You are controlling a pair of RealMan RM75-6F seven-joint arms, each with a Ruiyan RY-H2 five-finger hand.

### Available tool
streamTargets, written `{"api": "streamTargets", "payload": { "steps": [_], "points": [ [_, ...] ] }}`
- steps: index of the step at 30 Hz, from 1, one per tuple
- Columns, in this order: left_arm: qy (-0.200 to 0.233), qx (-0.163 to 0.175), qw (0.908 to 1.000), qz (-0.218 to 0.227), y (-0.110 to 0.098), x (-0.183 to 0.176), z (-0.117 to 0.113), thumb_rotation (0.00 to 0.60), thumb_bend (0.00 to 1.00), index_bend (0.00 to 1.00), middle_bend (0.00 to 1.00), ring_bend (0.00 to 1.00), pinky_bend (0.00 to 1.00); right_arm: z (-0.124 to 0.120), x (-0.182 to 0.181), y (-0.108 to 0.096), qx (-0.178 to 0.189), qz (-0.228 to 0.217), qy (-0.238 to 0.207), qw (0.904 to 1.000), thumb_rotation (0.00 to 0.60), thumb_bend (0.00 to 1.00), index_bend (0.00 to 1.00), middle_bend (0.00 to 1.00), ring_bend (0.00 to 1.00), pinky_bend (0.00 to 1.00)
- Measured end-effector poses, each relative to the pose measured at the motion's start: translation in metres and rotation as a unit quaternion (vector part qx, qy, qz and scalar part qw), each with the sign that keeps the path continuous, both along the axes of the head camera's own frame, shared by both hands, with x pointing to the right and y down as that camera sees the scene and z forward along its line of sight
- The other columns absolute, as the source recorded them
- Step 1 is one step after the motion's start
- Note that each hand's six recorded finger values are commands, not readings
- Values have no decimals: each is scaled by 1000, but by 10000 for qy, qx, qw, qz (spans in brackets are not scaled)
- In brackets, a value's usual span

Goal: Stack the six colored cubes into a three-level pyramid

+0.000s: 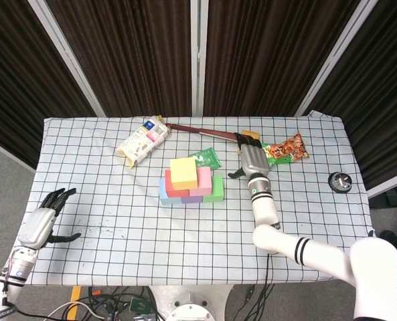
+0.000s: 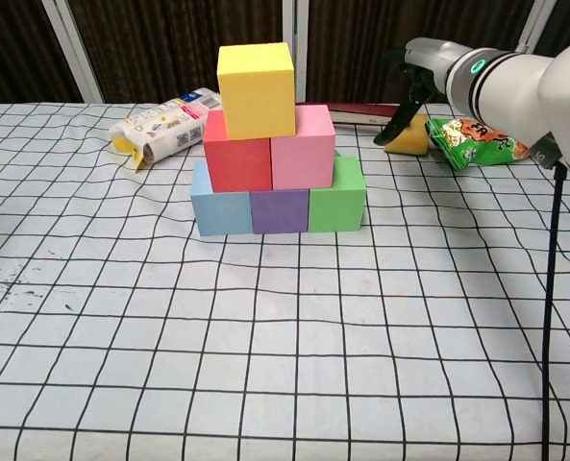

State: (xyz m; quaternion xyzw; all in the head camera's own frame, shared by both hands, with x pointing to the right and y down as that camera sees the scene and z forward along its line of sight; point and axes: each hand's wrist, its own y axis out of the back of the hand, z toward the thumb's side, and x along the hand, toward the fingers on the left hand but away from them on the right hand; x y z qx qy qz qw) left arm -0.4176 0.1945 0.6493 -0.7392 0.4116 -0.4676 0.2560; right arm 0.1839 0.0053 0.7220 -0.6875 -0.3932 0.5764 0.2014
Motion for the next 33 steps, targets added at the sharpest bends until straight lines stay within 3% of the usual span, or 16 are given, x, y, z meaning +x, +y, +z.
{"api": "streamTargets", "payload": {
  "steps": [13,33],
  "points": [
    [5,-21,10000,-45,1,-4,1,600,0,57,106,22,68,33,2,13,-245,47,96,9996,600,0,0,116,0,0],
    [14,-19,10000,-95,1,-8,1,600,0,57,106,22,68,46,-14,11,-250,135,26,9996,600,0,0,119,0,0]
  ]
}}
